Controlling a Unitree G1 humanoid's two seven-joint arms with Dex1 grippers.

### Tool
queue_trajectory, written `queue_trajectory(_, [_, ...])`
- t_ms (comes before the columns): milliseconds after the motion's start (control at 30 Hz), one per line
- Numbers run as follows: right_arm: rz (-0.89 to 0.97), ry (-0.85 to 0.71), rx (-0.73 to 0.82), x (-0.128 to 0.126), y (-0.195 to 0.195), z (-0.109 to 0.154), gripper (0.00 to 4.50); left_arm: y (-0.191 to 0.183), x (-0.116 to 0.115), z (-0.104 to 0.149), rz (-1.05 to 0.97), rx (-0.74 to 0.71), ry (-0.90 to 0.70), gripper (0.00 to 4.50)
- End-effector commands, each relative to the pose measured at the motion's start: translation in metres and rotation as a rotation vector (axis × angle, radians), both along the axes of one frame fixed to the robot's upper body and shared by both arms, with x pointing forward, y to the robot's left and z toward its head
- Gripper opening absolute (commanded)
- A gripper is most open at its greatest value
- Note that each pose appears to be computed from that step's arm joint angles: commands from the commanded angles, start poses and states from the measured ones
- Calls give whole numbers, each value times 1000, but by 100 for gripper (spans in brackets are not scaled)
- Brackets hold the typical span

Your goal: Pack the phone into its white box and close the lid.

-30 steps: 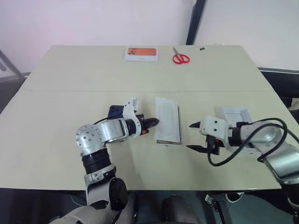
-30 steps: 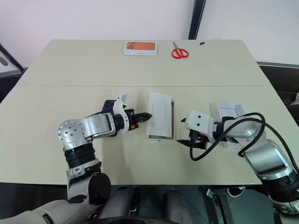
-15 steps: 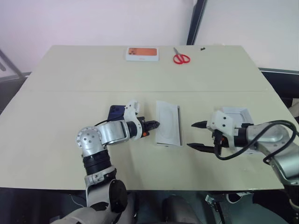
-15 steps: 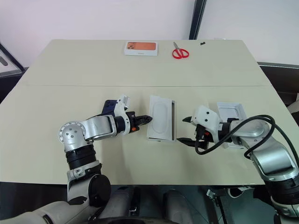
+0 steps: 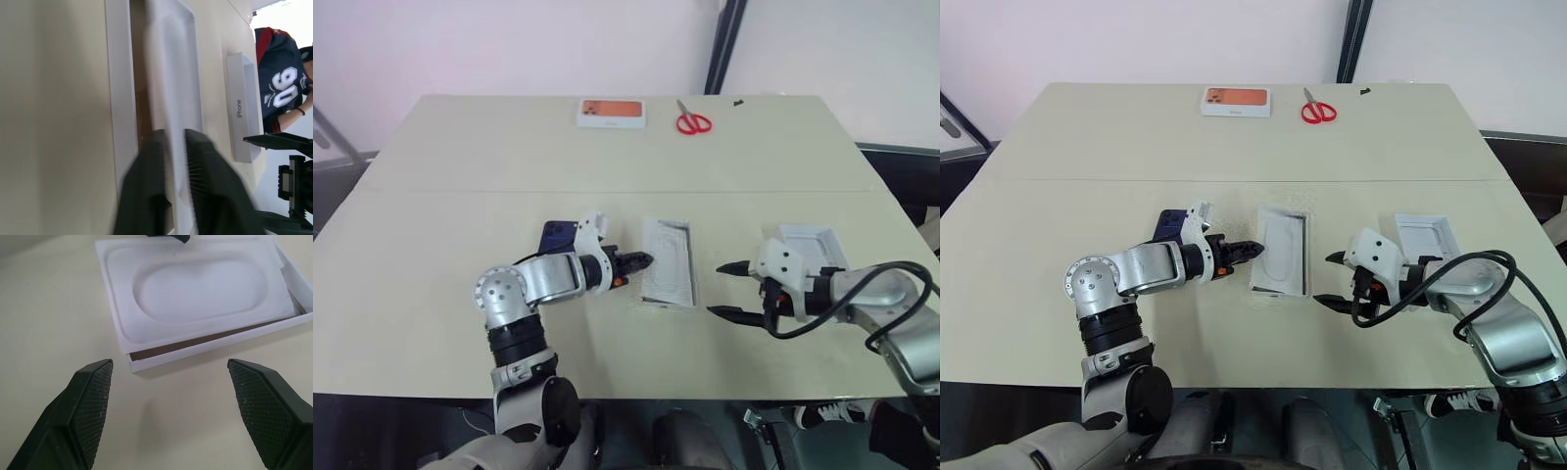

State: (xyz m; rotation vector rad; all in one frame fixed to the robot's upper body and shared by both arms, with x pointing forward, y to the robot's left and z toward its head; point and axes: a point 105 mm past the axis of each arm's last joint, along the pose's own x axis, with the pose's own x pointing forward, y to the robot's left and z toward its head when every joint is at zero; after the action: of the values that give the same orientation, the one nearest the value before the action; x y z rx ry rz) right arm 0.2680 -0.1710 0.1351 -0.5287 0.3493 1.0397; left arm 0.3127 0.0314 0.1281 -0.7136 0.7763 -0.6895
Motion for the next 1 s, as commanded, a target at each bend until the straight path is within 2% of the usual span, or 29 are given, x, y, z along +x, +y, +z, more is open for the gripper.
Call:
queue_trajectory(33, [5,-41,6,2,0,8,395,-11,-9,7,-57,-53,-26,311])
queue_trajectory(100, [7,-47,8,3,1,8,395,-5,-10,6,-57,-53,-33,401])
queue_trajectory(233, [9,-63,16,7,3,10,395,18,-10,0,-36,-2,-50,401])
queue_trajectory(433, [-20,-128,41,20,5,17,395,48,-11,8,-13,-37,-127,401])
queue_trajectory(667, [-4,-133,86,24,15,22,395,75,-17,18,-16,-5,-290,401])
queue_trajectory(767, [-7,-127,109,26,21,22,303,86,-19,16,-39,96,-368,407])
queue_trajectory(967, [-42,-146,129,37,33,22,1,106,-17,4,-51,257,-535,407])
queue_trajectory(1000, [-53,-161,112,41,36,20,1,114,-14,2,-37,311,-590,407])
